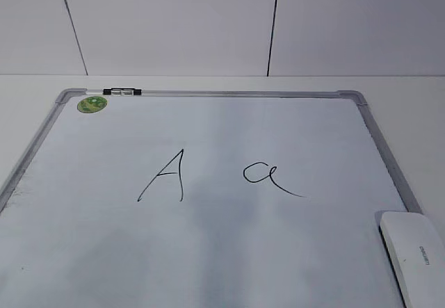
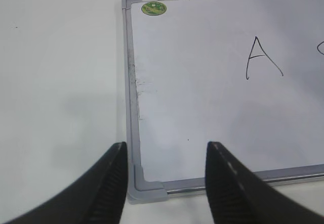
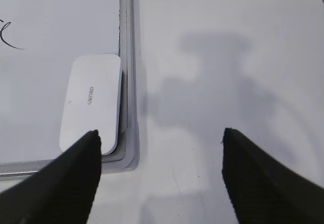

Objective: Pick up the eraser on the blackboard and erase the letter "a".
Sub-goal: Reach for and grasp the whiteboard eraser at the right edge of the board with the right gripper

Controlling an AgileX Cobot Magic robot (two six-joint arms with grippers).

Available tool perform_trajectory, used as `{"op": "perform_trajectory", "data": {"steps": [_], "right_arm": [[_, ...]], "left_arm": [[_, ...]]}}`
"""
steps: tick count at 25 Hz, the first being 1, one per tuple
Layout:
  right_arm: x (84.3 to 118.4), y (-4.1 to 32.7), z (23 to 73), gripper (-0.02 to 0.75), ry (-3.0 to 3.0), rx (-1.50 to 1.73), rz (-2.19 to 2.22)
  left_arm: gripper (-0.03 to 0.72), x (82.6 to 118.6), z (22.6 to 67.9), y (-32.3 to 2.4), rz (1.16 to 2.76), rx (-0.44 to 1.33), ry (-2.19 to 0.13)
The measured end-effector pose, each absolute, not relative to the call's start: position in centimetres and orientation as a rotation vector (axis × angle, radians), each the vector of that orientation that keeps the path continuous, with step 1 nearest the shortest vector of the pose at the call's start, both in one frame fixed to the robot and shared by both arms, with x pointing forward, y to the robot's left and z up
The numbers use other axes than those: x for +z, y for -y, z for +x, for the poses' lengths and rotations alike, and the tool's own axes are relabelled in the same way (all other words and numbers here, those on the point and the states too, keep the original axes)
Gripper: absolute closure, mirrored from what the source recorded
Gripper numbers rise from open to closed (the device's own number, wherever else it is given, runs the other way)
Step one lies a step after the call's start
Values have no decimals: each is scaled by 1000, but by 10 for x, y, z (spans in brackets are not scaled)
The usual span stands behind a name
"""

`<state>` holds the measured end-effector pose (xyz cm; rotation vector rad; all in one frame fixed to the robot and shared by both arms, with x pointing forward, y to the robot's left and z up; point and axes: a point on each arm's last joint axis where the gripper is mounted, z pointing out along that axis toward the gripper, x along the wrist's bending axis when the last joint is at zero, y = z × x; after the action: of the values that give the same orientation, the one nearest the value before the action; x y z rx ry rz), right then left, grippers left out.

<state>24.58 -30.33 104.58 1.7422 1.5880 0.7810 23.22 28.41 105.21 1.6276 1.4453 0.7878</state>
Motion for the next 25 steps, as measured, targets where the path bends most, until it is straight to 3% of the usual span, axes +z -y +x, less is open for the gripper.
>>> {"op": "perform_trajectory", "data": {"steps": [17,25], "right_arm": [[1066,304,308,146,-1545,846,1695],[1050,303,322,146,-1704,675,1888]], "left_arm": [[317,1052,232,-284,1630,781,-1439],[317,1052,231,-284,1668,740,-1377]]}}
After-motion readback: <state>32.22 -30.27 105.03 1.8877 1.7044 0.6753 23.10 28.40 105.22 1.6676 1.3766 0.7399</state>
